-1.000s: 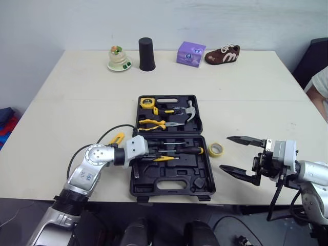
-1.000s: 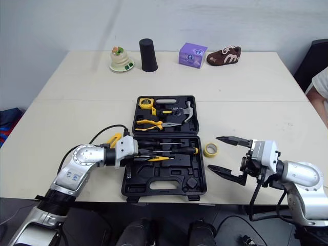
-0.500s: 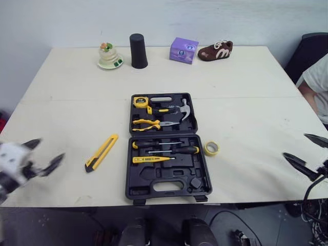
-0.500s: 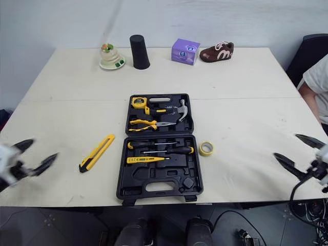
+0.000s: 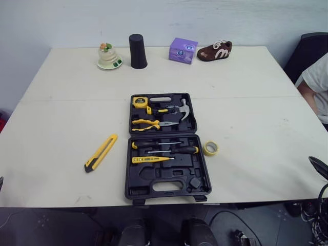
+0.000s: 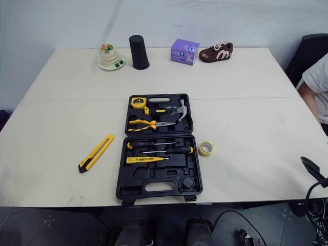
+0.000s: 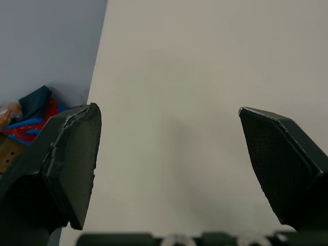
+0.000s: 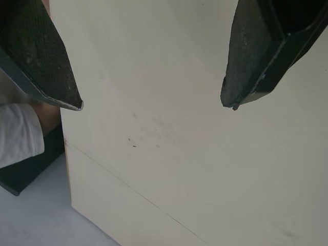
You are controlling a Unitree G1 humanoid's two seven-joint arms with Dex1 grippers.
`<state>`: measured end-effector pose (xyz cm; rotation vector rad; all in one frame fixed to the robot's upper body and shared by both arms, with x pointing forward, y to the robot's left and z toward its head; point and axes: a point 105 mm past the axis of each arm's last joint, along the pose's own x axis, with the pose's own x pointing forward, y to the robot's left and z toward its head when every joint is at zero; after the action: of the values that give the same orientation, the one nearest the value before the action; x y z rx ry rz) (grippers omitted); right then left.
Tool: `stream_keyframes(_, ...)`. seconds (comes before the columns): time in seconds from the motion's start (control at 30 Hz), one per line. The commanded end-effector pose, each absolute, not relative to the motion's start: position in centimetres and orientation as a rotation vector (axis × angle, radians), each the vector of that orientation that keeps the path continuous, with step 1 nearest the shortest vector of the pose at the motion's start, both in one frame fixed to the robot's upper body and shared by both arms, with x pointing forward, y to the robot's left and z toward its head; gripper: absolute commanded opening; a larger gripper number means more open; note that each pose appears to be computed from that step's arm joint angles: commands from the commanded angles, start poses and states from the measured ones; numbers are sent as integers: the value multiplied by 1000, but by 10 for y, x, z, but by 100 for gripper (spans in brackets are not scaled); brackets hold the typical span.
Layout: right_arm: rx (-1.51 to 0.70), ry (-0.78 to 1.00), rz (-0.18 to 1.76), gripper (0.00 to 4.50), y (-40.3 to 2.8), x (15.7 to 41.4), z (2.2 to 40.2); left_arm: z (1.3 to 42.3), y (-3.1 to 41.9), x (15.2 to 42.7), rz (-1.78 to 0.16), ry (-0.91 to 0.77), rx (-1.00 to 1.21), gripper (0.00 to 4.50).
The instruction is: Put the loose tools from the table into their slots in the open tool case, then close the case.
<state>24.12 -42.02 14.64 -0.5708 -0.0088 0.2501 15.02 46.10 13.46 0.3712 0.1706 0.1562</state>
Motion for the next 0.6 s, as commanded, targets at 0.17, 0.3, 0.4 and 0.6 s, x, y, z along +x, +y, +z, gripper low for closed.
stream_keyframes(0.17,-465,-261,629,450,-324,282,179,151,401,187,-112,118,371,448)
stream_keyframes(0.3,-391,-364,871,450,-258,281,196,148,334,207,-362,227,226,448)
stream_keyframes(0.4,-369,-405,989,450,-225,275,203,147,301,220,-418,306,193,448)
stream_keyframes(0.6,-321,-426,1148,450,-191,261,201,134,273,242,-410,433,193,448)
